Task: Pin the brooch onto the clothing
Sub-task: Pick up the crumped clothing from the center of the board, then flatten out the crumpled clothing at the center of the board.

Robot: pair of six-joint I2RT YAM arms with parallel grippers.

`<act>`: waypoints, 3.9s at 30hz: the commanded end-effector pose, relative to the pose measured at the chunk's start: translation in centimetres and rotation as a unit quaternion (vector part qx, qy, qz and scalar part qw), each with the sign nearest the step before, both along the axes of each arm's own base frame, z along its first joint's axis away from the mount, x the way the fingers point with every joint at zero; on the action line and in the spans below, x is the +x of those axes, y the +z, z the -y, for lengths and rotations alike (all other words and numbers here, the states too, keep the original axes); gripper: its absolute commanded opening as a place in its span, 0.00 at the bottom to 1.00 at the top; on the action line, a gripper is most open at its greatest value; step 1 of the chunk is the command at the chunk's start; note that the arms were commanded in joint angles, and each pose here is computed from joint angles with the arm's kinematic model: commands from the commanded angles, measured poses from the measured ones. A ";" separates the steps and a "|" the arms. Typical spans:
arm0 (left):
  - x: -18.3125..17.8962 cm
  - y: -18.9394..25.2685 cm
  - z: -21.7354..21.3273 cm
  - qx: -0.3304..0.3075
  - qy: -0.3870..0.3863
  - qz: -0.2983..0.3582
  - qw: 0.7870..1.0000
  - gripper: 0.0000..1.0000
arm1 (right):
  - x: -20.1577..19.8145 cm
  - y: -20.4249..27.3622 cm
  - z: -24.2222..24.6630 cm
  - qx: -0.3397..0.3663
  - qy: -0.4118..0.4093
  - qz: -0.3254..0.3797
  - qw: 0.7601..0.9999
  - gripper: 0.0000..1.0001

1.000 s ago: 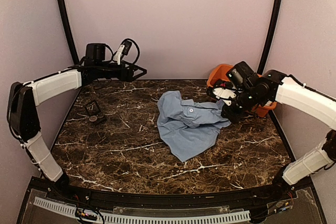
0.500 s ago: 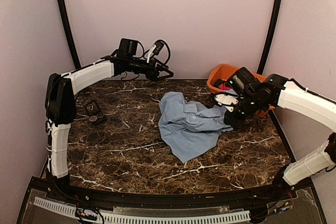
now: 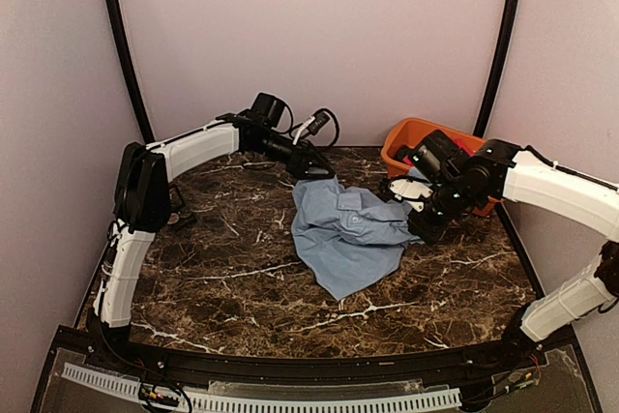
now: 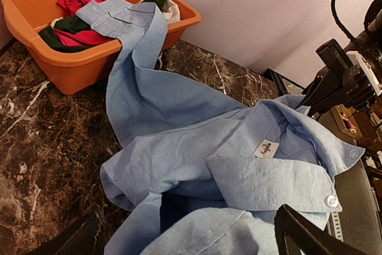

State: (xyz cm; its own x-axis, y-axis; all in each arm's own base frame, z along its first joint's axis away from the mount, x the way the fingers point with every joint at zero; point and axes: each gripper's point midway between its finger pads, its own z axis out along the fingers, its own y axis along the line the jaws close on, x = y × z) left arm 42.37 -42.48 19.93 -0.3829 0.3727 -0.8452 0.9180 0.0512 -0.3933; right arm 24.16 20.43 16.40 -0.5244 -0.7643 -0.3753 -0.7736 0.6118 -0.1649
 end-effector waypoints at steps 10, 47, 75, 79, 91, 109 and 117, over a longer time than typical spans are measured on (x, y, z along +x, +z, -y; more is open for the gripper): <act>-2.3 -3.5 -0.9 0.057 -0.025 -0.030 0.998 0.72 | -0.1 1.2 0.7 -0.007 -0.011 0.025 1.000 0.00; -2.3 27.0 -13.3 -0.168 0.368 0.285 0.869 0.01 | 14.1 24.9 -2.4 0.160 -0.183 0.450 0.860 0.00; -22.7 40.1 -14.8 -0.239 0.413 0.620 0.623 0.00 | -8.1 45.4 -8.7 0.288 0.025 0.696 0.657 0.00; -24.0 40.9 -14.2 -0.240 0.420 0.638 0.600 0.01 | -8.4 47.2 -7.4 0.249 -0.045 0.743 0.620 0.00; -26.8 42.9 -18.2 -0.316 0.433 0.591 0.603 0.01 | -11.0 48.3 -5.0 0.320 -0.049 0.714 0.621 0.00; -14.5 31.3 -19.2 -0.035 0.626 0.591 0.508 0.01 | 4.7 35.7 -1.1 0.180 -0.167 0.598 0.763 0.00; -7.0 21.8 -20.9 0.078 0.656 0.561 0.499 0.01 | 16.1 19.1 0.3 0.078 -0.195 0.458 0.864 0.00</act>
